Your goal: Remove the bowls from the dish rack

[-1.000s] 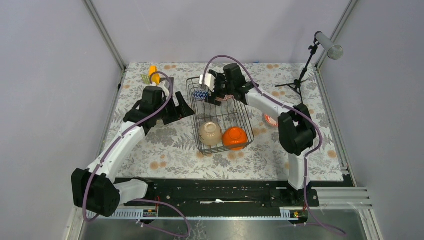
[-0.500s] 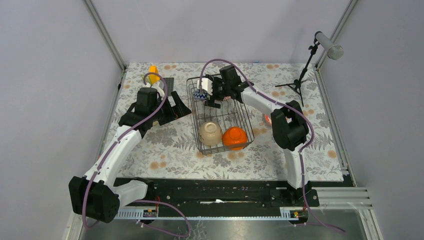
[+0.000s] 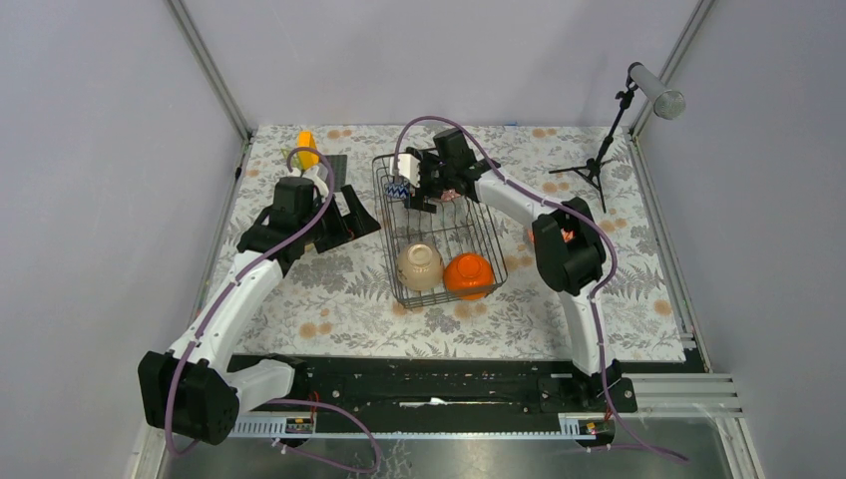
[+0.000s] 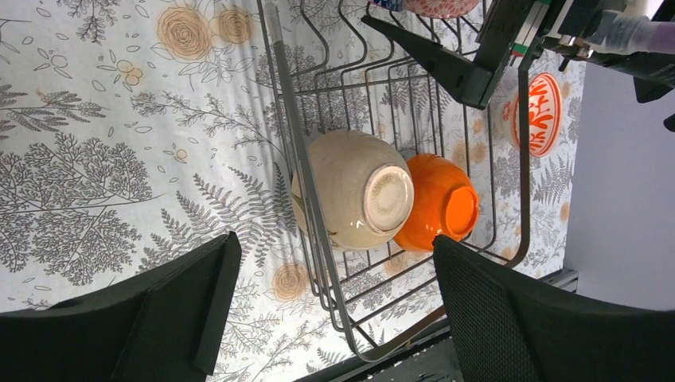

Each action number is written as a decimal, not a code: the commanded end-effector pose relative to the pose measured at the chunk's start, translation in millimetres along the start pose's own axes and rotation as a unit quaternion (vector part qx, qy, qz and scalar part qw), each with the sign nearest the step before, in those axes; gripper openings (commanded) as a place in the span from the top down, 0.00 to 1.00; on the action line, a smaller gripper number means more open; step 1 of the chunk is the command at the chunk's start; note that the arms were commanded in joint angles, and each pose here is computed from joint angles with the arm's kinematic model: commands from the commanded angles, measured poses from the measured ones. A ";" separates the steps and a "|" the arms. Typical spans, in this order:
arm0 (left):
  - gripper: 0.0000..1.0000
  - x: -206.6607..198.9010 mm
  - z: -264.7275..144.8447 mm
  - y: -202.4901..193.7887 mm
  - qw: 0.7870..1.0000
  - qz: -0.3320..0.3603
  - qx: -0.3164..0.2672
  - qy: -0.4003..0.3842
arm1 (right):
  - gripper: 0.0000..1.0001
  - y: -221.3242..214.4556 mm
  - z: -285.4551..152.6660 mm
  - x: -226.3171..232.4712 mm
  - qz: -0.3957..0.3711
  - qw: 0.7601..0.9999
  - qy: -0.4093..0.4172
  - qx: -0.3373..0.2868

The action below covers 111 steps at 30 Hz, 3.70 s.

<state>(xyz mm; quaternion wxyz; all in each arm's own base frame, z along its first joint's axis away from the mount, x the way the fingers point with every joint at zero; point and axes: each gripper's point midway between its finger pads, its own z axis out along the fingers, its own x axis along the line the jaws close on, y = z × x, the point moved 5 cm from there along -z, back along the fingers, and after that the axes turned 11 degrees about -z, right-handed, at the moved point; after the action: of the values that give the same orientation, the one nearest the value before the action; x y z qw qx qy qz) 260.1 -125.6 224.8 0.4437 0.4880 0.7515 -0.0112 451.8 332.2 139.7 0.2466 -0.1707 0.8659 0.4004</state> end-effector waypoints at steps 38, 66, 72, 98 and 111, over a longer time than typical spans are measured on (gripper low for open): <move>0.05 1.3 -4.2 10.3 0.999 0.016 -0.028 0.010 | 0.45 57.3 -36.7 -60.8 -0.047 0.991 -0.116 -0.035; 0.06 -21.3 -13.0 23.6 0.999 0.020 -0.042 -0.023 | 0.51 109.0 -111.8 -51.6 0.218 0.938 -0.240 -0.123; 0.06 -28.2 -11.8 26.6 0.998 0.015 -0.041 -0.037 | 0.55 111.5 -120.7 -35.7 0.378 0.882 -0.246 -0.138; 0.06 -23.2 1.5 21.2 0.999 0.020 -0.005 -0.032 | 0.33 60.1 -139.5 39.2 0.611 0.756 -0.220 0.084; 0.08 -27.3 9.2 18.9 0.999 -0.006 0.004 -0.052 | 0.35 41.0 -172.7 88.1 0.764 0.530 -0.315 0.192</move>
<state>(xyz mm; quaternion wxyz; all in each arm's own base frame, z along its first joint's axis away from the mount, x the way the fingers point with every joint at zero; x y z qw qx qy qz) 273.1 -134.1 224.7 0.4357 0.4953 0.7506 -0.0389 319.9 231.9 215.8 0.1197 0.6628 0.6585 0.3358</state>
